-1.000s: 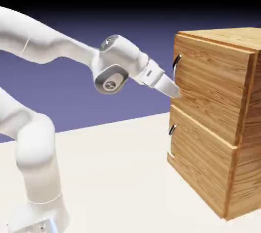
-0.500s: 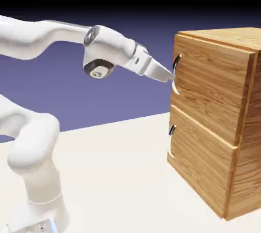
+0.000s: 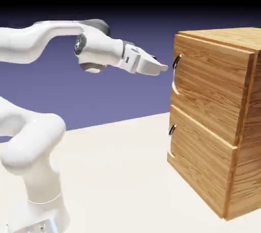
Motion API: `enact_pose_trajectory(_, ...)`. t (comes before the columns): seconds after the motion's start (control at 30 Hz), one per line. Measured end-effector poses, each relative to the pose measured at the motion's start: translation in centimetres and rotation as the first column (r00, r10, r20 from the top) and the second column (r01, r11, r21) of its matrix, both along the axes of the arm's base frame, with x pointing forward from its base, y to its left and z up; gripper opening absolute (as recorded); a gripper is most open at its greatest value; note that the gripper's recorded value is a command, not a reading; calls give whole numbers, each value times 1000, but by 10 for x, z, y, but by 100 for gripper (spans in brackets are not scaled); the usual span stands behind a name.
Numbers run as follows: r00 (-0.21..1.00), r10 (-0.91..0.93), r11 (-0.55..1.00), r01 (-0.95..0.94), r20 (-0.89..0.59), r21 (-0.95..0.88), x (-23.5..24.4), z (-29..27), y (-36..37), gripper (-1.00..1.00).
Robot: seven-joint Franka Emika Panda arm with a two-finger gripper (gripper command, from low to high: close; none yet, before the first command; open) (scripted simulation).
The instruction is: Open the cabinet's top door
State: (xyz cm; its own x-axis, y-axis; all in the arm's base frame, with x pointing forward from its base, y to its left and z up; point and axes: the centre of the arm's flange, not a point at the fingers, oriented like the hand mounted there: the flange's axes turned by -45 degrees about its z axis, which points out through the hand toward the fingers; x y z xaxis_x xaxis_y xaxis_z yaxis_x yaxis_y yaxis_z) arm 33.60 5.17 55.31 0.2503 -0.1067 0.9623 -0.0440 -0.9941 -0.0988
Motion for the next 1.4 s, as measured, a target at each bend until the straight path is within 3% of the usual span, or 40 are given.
enact_pose_trajectory(0.8,968,-6,994,34,250,-107,49,-96,50,0)
enact_pose_trajectory(0.93,968,-6,994,34,250,-107,91,-96,48,0)
enact_pose_trajectory(0.97,968,-6,994,34,250,-107,99,-96,47,-100)
enact_pose_trajectory(1.4,963,100,991,-75,249,-109,65,-96,32,-100)
